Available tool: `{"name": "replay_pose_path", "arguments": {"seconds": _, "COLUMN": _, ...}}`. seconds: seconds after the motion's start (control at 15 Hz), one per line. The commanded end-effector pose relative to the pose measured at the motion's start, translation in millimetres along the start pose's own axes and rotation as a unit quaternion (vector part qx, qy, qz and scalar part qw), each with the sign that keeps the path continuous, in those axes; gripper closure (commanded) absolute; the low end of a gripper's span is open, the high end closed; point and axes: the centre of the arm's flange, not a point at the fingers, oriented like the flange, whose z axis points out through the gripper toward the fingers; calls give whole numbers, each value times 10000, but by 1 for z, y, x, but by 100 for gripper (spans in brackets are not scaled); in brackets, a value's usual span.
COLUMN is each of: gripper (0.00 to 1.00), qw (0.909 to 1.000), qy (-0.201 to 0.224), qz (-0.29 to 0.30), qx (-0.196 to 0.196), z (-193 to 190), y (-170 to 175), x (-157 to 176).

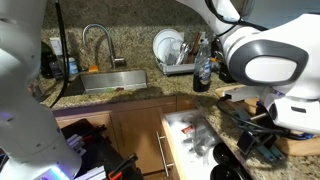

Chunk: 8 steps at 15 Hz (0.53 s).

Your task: Slide the light blue can opener into the open drawer.

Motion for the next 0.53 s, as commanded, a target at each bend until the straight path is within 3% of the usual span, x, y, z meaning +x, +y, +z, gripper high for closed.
{"name": "replay_pose_path", "arguments": {"seconds": 0.0, "gripper": 0, "qw": 9994, "qy": -148, "qz": -299, "qx": -109, "z": 8, "y": -1, "x": -7}}
{"name": "replay_pose_path", "arguments": {"seconds": 0.47, "gripper": 0, "qw": 9998, "qy": -4, "qz": -206, "qx": -3, "z": 3, "y": -4, "x": -10}}
